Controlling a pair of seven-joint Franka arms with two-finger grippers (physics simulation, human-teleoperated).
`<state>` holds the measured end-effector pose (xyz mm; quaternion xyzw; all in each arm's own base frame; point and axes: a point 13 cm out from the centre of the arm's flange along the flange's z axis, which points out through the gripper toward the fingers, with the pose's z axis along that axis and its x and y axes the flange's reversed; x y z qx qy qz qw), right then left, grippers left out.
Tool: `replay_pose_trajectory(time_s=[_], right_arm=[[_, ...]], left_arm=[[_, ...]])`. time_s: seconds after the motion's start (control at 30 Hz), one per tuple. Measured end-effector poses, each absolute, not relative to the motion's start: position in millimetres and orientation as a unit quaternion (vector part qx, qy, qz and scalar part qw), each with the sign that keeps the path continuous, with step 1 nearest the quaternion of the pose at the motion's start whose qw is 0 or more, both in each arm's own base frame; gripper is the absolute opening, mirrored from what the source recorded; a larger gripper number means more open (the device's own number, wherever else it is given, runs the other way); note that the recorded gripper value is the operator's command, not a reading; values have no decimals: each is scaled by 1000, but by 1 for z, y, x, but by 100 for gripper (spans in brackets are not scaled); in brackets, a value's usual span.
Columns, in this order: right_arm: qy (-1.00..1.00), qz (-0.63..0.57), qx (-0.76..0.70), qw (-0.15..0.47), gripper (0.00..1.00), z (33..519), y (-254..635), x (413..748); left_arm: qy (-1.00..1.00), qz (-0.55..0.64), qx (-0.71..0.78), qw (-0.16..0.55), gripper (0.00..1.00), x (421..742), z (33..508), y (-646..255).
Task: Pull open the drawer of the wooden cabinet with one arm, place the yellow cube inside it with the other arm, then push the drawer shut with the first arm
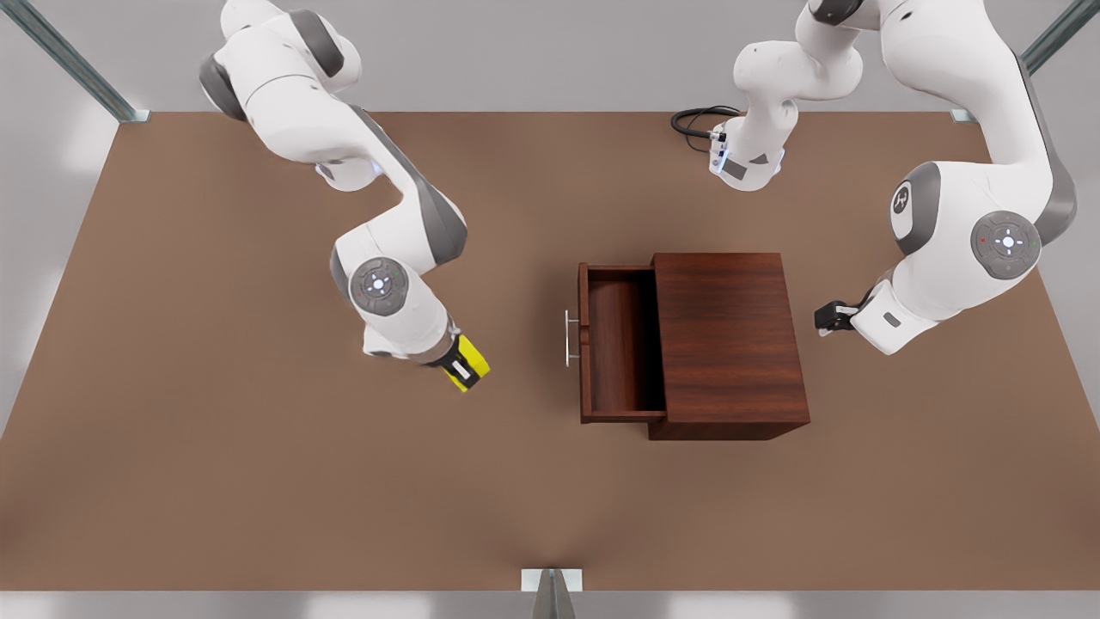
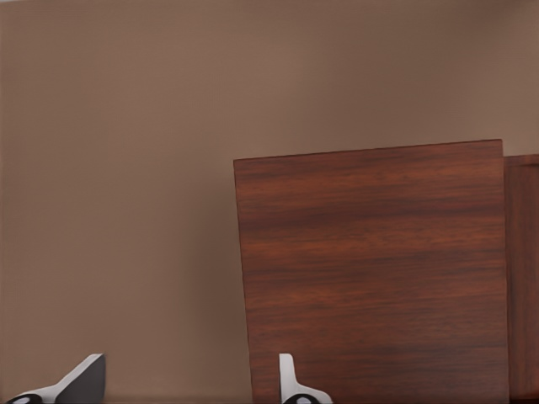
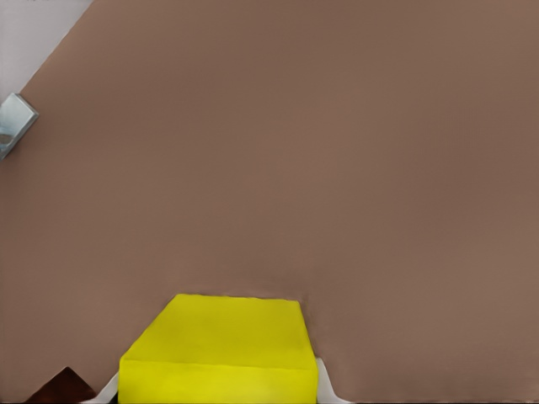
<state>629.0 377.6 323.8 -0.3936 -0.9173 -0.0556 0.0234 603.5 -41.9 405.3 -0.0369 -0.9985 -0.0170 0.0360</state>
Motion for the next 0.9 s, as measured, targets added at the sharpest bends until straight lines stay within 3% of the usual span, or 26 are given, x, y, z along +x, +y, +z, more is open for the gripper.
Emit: replay_pose_trajectory(time_s=[0.47,0.9], right_arm=[[-795,-93,-599,28,64,364,491,604],[-706,-103,-698,61,64,309,601,549]], left_arm=[[-999,-17,-37,35,100,604,406,-42],[-998,-28,-40,35,100,604,405,-38]])
